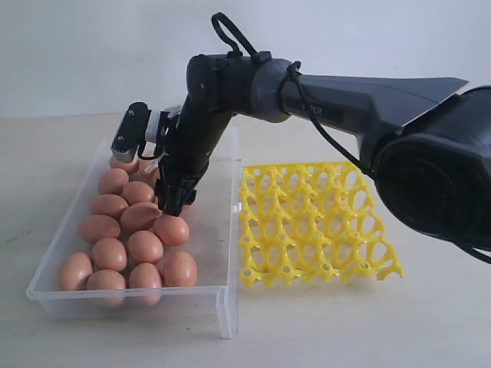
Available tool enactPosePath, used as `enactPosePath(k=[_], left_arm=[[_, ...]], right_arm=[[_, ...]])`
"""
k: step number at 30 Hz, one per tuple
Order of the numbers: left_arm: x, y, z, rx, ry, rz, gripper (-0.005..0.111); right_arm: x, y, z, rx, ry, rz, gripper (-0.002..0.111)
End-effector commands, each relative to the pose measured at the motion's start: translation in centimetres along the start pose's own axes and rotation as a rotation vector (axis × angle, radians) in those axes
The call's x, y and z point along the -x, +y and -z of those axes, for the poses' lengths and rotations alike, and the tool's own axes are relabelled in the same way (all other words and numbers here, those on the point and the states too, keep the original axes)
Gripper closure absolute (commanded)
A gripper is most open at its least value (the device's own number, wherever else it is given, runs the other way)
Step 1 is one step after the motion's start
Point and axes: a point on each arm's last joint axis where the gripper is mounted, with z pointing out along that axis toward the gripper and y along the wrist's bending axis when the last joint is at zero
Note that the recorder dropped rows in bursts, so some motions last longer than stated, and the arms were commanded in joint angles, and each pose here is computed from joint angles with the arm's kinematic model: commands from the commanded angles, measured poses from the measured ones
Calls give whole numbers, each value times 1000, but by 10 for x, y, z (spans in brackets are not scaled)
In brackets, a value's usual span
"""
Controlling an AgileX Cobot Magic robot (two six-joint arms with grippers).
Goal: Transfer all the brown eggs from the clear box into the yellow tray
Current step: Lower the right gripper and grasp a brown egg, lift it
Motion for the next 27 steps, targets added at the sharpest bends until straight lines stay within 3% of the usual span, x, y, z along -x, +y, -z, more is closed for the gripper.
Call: enactPosePath(k=[1, 13, 16, 20, 27], left_arm=[[2, 0, 1, 2, -18, 5, 107], [2, 0, 1, 2, -18, 5, 107], [2, 0, 1, 2, -18, 5, 107], [2, 0, 1, 2, -18, 5, 107], [2, 0, 1, 2, -18, 5, 107]], right_arm=[[-3, -6, -4, -29, -8, 6, 44], [-12, -4, -25, -10, 9, -48, 45], [-12, -3, -25, -9, 10, -54, 61], [-11, -6, -17, -3, -5, -119, 109], [4, -21, 37, -131, -126, -259, 108]])
